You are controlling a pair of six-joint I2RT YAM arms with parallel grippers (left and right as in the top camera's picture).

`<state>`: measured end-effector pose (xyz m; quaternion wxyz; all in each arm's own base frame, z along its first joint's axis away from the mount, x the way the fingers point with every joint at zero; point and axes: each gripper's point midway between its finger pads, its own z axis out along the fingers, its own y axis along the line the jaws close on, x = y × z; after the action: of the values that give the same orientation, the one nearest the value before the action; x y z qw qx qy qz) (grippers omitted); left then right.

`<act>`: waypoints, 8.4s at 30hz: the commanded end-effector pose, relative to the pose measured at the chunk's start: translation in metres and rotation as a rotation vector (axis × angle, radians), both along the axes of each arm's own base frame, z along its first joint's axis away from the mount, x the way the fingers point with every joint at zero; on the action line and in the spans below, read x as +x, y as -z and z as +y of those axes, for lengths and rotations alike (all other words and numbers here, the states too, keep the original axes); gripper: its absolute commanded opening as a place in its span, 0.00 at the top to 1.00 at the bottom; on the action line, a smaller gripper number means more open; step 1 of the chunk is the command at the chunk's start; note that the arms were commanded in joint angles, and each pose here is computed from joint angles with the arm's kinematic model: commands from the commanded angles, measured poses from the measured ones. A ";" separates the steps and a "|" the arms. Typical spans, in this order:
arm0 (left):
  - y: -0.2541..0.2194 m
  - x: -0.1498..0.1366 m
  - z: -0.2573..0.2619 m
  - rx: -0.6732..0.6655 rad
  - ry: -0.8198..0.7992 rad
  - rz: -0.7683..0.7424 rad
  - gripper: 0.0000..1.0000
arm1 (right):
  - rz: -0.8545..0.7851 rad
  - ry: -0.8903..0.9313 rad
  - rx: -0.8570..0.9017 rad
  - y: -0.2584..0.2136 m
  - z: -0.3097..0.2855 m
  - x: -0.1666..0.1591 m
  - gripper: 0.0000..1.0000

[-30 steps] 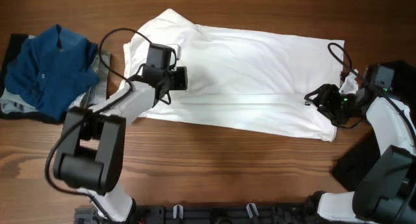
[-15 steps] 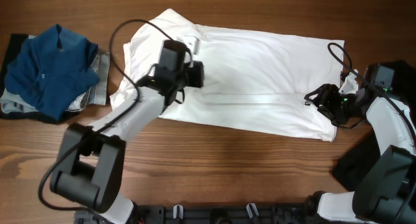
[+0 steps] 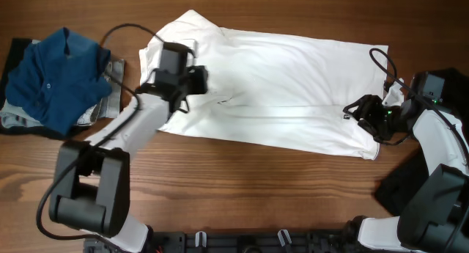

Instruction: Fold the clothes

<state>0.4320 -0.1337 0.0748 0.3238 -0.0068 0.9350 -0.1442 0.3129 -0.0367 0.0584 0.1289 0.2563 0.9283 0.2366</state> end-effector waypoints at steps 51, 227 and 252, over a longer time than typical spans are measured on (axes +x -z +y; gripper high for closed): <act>0.056 0.021 0.060 0.001 -0.100 0.077 0.70 | -0.036 -0.011 0.001 -0.011 0.002 0.006 0.38; 0.064 -0.211 0.170 0.008 -0.606 0.935 0.96 | 0.350 0.409 -0.272 0.003 -0.064 -0.107 0.96; -0.137 0.016 0.105 0.018 -0.091 -0.035 0.42 | -0.369 0.082 -0.027 -0.145 -0.035 0.030 0.30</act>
<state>0.4137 0.0065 0.1771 0.2588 -0.1539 0.9444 -0.1320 0.3361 -0.0840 0.1824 0.2853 0.2850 0.8873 0.2240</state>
